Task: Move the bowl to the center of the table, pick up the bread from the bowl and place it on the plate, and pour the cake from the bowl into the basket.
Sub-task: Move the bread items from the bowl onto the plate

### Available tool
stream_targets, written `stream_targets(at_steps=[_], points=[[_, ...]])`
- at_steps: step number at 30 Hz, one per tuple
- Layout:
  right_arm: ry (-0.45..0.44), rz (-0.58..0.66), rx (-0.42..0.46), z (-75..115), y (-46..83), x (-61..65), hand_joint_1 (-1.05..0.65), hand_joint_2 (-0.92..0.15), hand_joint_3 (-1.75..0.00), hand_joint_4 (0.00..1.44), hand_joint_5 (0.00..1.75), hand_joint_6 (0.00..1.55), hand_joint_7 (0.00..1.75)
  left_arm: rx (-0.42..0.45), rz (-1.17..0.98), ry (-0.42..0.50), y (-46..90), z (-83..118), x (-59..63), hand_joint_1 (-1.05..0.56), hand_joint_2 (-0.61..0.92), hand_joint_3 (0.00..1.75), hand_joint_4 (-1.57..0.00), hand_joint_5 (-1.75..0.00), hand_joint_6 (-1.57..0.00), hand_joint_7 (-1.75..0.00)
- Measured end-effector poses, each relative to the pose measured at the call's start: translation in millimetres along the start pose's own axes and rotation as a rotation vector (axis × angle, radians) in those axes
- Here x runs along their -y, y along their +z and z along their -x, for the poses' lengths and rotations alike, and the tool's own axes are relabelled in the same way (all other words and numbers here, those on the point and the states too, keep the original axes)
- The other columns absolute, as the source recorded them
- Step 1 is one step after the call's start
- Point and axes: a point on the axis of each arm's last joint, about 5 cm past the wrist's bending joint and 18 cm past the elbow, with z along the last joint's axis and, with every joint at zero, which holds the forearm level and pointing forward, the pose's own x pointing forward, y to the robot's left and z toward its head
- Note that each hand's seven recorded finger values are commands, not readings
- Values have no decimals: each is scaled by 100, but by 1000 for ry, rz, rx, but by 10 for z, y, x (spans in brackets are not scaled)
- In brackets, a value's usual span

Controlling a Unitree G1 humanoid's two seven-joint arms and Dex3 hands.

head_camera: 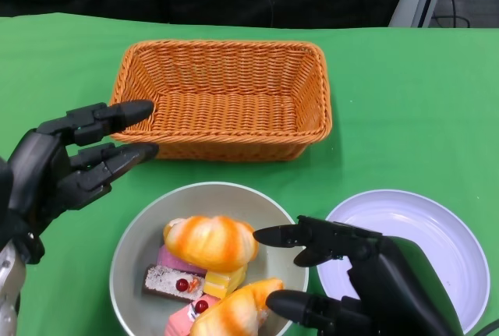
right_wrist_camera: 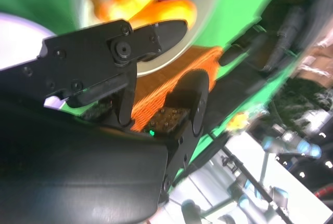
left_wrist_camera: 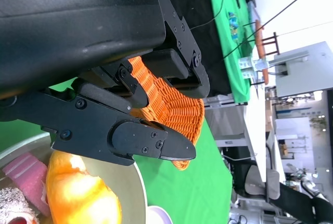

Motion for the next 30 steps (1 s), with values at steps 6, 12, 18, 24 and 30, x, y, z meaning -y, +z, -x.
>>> stream_targets(at_steps=[6, 12, 18, 24, 30], points=[[46, 163, -50, -21, 79, 34, -79, -92, -5, 56, 51, 58, 6, 52, -23, 13, -44, 27, -1, -38, 92, 13, -101, -35, -103, -14], [77, 271, -115, -85, 131, 64, -79, -92, -4, 62, 36, 59, 2, 87, -36, 51, -147, 33, 42, -36, 92, 20, -78, -95, -110, -13], [68, 341, -120, -157, 143, 48, -80, -92, -6, 62, 32, 58, 1, 102, -23, 83, -179, -12, 35, -33, 92, 25, -74, -105, -109, -16], [55, 345, -96, -288, 179, -3, -80, -92, -9, 64, 34, 57, 0, 107, -19, 94, -207, -28, 38, -37, 92, 21, -74, -106, -111, -19], [62, 343, -96, -344, 177, -58, -81, -92, -11, 61, 30, 56, 0, 124, -4, 114, -217, -54, 68, -37, 92, 22, -70, -115, -87, -73]])
